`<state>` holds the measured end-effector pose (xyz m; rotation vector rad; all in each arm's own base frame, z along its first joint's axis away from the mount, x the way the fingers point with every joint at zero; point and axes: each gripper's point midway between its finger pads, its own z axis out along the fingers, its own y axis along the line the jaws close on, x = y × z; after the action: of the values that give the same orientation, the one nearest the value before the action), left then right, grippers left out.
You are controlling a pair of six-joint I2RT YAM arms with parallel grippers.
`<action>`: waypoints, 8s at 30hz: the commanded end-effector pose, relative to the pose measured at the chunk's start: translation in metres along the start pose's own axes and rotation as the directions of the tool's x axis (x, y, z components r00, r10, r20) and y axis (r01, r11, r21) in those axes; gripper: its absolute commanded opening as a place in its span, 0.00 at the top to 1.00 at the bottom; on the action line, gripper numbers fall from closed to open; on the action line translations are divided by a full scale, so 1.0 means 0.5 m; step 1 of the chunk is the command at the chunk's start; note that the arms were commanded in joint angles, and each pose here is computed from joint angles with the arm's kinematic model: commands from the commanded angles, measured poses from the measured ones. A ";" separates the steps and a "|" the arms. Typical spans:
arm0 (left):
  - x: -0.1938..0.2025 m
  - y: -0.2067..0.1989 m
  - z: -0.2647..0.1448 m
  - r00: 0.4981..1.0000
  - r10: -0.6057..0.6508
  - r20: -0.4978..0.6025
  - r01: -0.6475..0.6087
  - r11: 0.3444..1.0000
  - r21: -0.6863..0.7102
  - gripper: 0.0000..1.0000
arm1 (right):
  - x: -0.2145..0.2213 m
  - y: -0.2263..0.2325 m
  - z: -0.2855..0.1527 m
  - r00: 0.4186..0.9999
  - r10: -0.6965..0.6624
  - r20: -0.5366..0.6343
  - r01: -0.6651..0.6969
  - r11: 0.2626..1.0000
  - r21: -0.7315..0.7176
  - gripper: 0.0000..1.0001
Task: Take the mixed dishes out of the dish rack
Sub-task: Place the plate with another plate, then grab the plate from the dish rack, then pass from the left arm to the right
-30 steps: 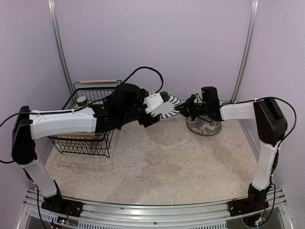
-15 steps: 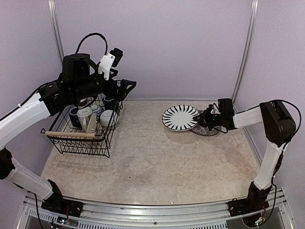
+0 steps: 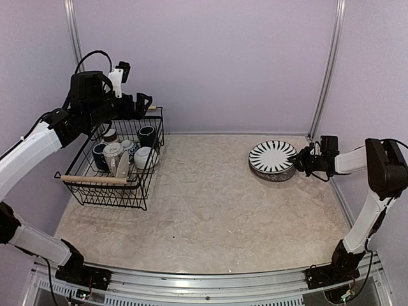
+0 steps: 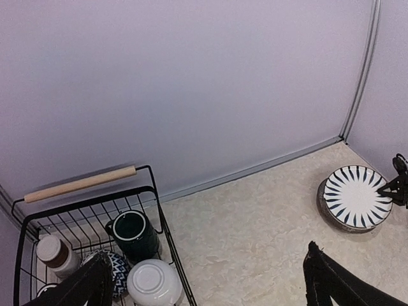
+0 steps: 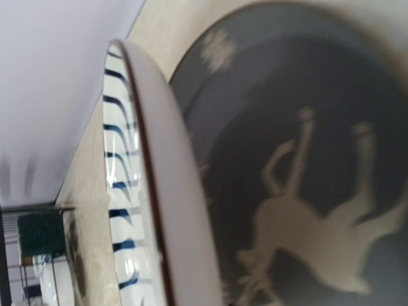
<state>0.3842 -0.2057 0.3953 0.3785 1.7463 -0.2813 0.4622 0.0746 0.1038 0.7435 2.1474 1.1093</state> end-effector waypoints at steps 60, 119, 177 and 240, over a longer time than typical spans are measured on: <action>0.062 0.179 0.040 0.876 -0.461 -0.144 0.461 0.887 -0.038 0.06 | -0.055 -0.042 0.044 0.887 -0.422 -0.185 0.456 0.741 0.492 0.07; 0.078 0.241 0.041 0.744 -0.618 -0.254 0.632 0.774 -0.030 0.02 | 0.105 0.182 -0.077 0.737 -0.676 -0.011 0.578 0.621 0.529 0.00; 0.462 0.211 0.033 0.549 -0.455 -0.701 0.222 0.888 -0.403 0.99 | 0.258 0.308 0.112 0.636 -0.771 -0.035 0.753 0.610 0.248 0.00; 0.077 -0.268 -0.017 0.728 0.592 0.345 -0.682 0.675 0.281 1.00 | 0.354 0.553 0.066 0.611 -0.791 0.006 0.779 0.600 -0.182 0.00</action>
<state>0.2966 -0.3062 0.3396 1.1344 1.4286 -0.3586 0.4478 0.3309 0.2695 -0.2704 2.0156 0.6367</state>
